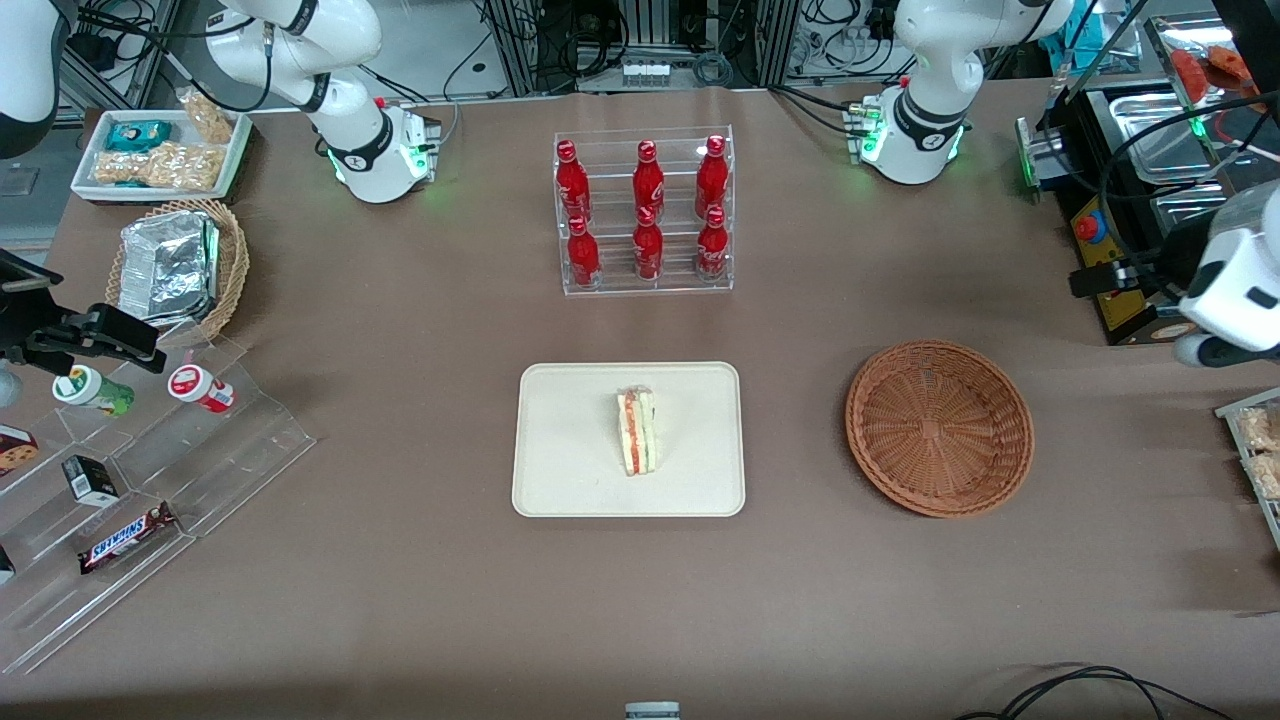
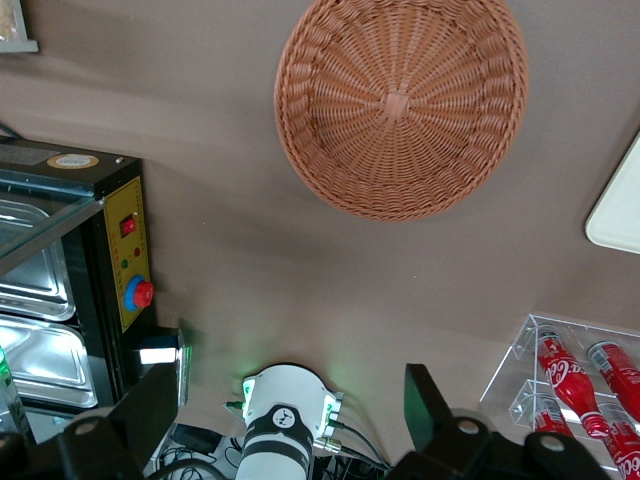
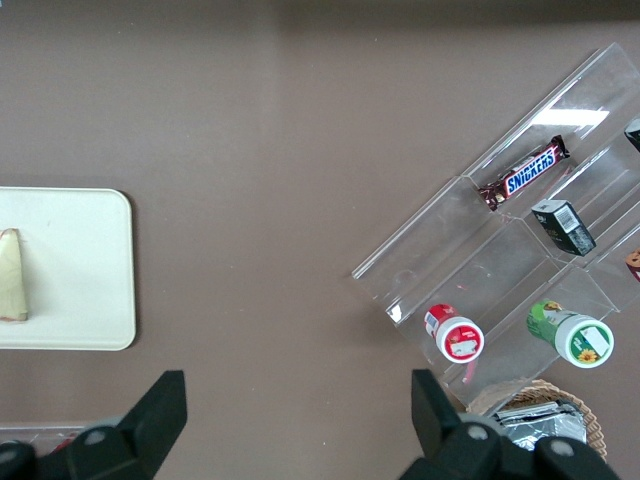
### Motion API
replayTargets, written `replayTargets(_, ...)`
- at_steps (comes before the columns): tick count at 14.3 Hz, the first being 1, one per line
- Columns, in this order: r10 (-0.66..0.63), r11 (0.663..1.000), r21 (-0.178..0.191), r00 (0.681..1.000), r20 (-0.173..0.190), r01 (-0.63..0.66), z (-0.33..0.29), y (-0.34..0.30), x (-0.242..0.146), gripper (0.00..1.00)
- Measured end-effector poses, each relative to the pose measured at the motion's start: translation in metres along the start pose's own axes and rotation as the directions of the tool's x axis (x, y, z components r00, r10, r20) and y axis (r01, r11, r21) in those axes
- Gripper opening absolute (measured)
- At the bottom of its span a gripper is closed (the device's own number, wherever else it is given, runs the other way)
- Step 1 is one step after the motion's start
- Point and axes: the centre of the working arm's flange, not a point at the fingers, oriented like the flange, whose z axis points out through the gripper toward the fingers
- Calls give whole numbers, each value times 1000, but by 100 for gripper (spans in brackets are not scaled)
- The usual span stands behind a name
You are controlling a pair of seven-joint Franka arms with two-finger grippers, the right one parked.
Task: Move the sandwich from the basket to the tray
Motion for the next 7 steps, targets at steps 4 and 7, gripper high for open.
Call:
replayTargets(4,1,1000,9,1000,-6,-1,16,2,-7,100)
replayTargets(7,-3,1000,15,1000,-26,3,10,-2,-29,100)
